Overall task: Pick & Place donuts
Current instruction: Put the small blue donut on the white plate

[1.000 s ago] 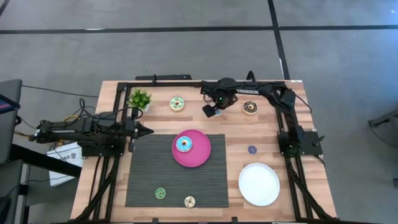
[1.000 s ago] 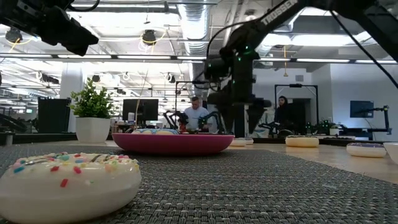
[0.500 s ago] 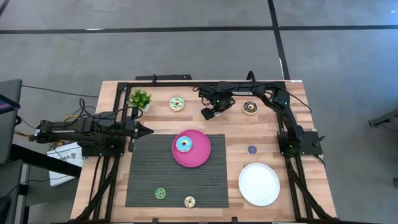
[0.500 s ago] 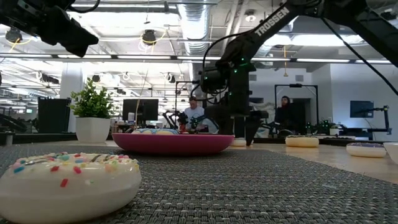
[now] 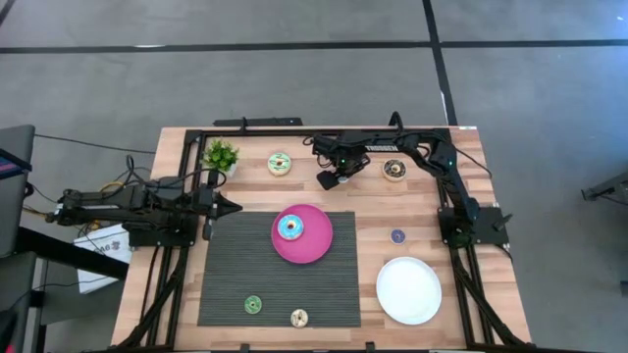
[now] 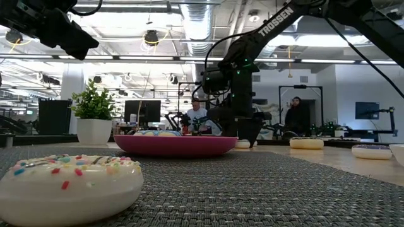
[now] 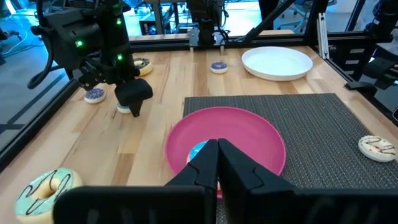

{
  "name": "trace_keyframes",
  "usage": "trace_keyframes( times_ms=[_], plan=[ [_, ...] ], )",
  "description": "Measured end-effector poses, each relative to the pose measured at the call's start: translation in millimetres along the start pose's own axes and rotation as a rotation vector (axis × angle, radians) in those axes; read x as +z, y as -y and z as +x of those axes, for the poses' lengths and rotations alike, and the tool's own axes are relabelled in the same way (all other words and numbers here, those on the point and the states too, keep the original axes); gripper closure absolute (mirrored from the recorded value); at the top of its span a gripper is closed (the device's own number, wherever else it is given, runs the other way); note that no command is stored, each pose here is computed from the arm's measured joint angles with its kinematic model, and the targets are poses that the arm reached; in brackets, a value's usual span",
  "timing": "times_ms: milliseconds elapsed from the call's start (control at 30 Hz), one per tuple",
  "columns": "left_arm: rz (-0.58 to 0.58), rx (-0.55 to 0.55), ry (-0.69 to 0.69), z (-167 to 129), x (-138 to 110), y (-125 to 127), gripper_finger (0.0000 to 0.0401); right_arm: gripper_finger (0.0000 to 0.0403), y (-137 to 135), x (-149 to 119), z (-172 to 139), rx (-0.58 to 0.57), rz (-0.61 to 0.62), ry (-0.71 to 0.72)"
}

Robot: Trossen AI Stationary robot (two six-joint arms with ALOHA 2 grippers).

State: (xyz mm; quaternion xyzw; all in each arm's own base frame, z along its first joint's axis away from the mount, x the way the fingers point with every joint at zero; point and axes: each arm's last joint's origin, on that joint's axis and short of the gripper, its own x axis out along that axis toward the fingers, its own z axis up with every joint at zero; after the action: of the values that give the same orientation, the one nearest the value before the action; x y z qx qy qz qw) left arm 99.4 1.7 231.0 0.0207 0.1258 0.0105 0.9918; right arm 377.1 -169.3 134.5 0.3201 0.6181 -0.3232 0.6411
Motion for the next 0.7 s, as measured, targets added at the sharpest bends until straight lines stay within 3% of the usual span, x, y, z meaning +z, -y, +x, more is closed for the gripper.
trace_keyframes(
  times_ms=[700],
  plan=[
    [-0.029, -0.001, 0.001, 0.0, 0.1, 0.0, 0.0401, 0.0122, 0.4, -1.1, -1.2, -0.001, 0.000, -0.009]
  ],
)
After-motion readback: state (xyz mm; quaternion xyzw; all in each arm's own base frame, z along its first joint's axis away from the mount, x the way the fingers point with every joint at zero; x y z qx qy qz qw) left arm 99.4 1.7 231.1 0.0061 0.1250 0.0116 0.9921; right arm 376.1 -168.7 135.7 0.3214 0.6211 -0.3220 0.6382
